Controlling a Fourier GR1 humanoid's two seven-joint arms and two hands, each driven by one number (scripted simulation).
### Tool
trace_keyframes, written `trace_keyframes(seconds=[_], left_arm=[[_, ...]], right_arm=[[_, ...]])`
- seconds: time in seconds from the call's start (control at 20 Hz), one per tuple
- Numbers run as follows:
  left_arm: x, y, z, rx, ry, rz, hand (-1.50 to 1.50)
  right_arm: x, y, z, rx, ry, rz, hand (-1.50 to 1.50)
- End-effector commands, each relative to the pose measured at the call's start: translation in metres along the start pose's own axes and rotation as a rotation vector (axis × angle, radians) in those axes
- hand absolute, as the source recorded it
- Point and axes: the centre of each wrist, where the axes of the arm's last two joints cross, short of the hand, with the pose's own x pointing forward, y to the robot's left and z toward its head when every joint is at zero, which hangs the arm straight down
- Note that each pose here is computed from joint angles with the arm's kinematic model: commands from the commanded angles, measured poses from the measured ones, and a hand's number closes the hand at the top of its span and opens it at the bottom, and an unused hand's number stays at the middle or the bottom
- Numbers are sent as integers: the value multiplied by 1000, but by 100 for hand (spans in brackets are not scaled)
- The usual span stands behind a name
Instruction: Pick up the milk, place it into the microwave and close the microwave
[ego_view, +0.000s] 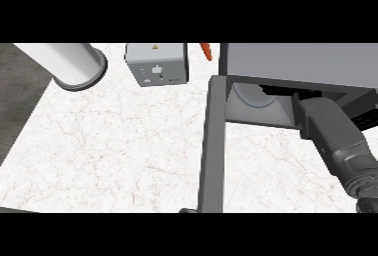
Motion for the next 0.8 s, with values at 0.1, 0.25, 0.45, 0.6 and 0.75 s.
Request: trace_keyframes(seconds=[0.1, 0.25, 0.45, 0.6, 0.75], left_arm=[[7, 4, -9, -9, -30, -19, -150], [0, 4, -13, -29, -24, -7, -150], [0, 4, -14, -31, -6, -18, -150], [-1, 7, -19, -46, -2, -18, -150], [-6, 7, -17, -29, 6, -5, -150]], right_arm=[[-3, -32, -8, -62, 7, 72, 150], [1, -41, -15, -97, 15, 73, 150], [3, -45, -18, -123, 10, 84, 150], [5, -46, -20, -124, 14, 80, 150], [0, -49, -16, -137, 26, 76, 150]])
